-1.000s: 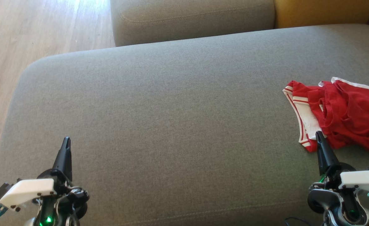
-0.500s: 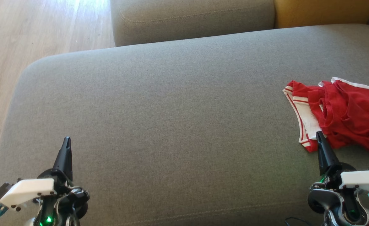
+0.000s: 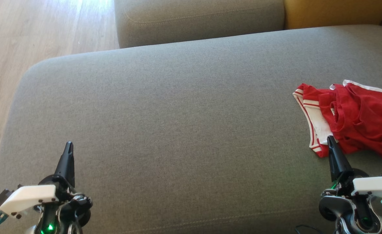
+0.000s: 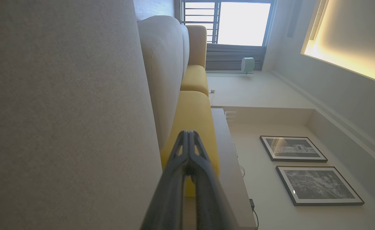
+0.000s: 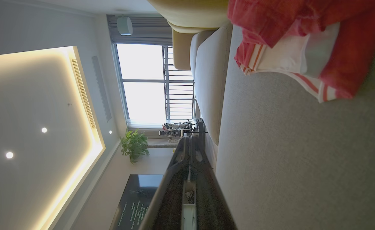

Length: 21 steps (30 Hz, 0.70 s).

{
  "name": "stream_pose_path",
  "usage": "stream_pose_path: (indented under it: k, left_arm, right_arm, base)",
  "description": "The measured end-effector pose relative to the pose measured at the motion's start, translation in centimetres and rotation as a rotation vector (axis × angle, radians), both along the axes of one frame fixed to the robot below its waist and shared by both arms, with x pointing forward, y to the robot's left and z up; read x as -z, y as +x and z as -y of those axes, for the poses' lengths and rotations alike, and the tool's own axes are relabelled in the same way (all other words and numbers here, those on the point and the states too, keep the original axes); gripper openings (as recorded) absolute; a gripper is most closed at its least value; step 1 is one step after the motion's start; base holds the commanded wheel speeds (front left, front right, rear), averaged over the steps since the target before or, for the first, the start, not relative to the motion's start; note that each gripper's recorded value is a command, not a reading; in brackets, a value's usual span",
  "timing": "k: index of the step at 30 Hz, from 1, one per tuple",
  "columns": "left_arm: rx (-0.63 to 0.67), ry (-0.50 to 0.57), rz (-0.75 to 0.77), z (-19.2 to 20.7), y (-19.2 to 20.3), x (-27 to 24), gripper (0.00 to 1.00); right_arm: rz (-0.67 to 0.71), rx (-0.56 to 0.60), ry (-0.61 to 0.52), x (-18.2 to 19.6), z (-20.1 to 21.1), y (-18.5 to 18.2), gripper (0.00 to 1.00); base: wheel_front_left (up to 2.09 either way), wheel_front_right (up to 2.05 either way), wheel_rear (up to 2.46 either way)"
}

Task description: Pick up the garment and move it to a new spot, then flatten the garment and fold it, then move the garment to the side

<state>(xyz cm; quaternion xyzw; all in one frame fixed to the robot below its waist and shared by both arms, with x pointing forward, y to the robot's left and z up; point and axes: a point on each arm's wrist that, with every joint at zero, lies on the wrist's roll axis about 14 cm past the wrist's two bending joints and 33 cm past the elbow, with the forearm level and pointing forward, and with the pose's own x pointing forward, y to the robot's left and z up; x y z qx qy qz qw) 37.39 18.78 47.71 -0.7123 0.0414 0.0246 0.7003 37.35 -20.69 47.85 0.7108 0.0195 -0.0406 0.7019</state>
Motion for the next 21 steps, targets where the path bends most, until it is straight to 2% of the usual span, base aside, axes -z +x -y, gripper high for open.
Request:
stream_pose_path:
  k: [21]
  left_arm:
    - [0.001, 0.002, 0.000, -0.08, -0.01, 0.00, 0.00]
  right_arm:
    - [0.000, 0.002, 0.001, 0.00, 0.06, -0.01, 0.00]
  base:
    - [0.00, 0.00, 0.00]
